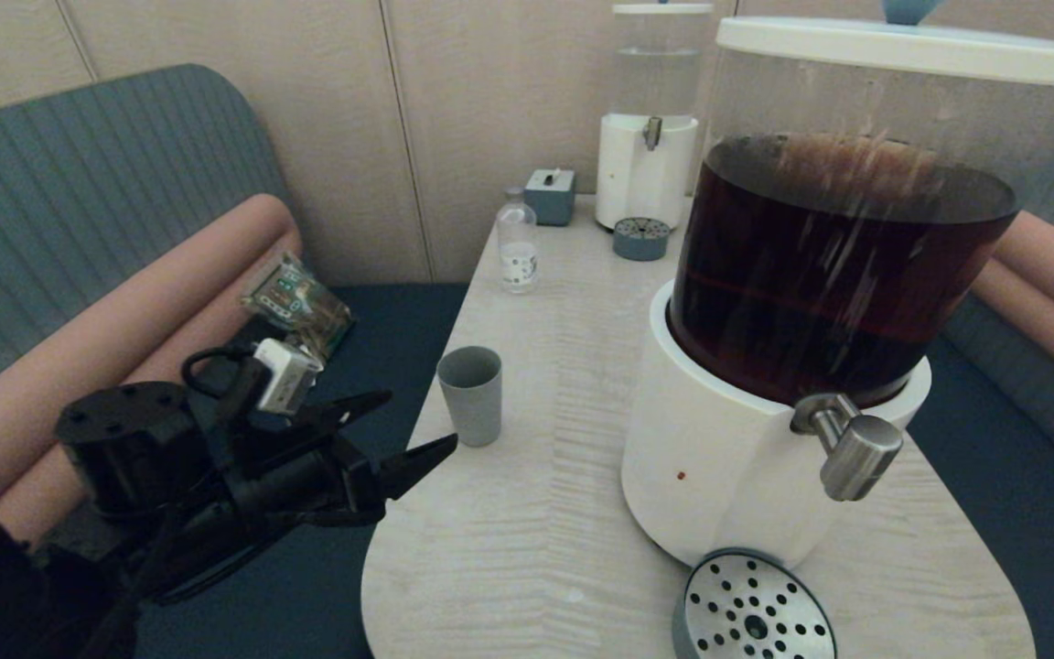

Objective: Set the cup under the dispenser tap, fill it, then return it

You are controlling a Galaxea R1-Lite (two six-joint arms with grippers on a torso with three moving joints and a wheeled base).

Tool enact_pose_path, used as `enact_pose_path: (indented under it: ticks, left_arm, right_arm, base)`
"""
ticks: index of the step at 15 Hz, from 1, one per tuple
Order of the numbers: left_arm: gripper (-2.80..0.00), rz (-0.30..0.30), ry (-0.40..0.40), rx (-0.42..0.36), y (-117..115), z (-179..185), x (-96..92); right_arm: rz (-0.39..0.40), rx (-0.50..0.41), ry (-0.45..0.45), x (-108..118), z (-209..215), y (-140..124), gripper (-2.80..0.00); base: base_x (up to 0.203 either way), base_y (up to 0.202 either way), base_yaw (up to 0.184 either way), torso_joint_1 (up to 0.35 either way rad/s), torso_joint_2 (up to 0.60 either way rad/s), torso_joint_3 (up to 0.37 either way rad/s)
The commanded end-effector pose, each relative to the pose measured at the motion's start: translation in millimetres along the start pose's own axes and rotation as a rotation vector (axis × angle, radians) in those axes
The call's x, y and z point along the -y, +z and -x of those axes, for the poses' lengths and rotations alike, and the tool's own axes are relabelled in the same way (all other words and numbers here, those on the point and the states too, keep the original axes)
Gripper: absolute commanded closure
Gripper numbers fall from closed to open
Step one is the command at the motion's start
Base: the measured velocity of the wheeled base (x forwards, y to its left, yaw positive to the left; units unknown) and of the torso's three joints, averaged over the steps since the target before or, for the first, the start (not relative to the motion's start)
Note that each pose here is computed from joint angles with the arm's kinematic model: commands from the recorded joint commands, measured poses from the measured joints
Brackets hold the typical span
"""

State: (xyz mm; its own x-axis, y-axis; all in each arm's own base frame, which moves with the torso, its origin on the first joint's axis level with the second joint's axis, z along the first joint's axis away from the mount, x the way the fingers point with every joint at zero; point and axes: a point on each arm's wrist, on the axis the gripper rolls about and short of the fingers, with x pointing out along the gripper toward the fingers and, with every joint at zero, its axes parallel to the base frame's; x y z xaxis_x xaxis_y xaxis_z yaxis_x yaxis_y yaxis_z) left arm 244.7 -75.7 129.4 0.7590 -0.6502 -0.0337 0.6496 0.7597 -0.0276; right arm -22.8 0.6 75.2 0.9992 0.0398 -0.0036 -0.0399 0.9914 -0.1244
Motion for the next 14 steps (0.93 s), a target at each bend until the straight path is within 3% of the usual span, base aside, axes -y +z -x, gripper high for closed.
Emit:
enact_pose_path:
  ticks: [1,5,6,8,10,14]
  left_arm:
    - [-2.8,-0.049,-0.004,0.107,28,32,15.8]
    - [-2.8,-0.078,0.001,0.227,47,88,42.3]
    - [0.0,-0.062,0.005,0.234,45,99,47.6]
    - [0.0,-0.014,0.018,0.251,40,116,54.3]
    - [0.0,-0.007,0.034,0.303,45,129,57.9]
    - [0.0,-0.089,0.13,0.507,68,173,74.5]
  right_arm:
    - [0.001,-0.004,0.002,0,0,-3,0.0]
    - [0.001,-0.004,0.002,0,0,-3,0.0]
    - [0.001,-0.004,0.002,0,0,-3,0.0]
    - [0.001,-0.004,0.002,0,0,-3,0.0]
    - [0.001,-0.004,0.002,0,0,-3,0.0]
    - [0.001,-0.004,0.002,0,0,-3,0.0]
  base:
    - [0.0,0.0,0.0,0.0,0.0,0.0]
    - [0.0,0.0,0.0,0.0,0.0,0.0]
    - [0.0,0.0,0.0,0.0,0.0,0.0]
    - [0.0,0.0,0.0,0.0,0.0,0.0]
    - [0.0,0.0,0.0,0.0,0.0,0.0]
    - [0.0,0.0,0.0,0.0,0.0,0.0]
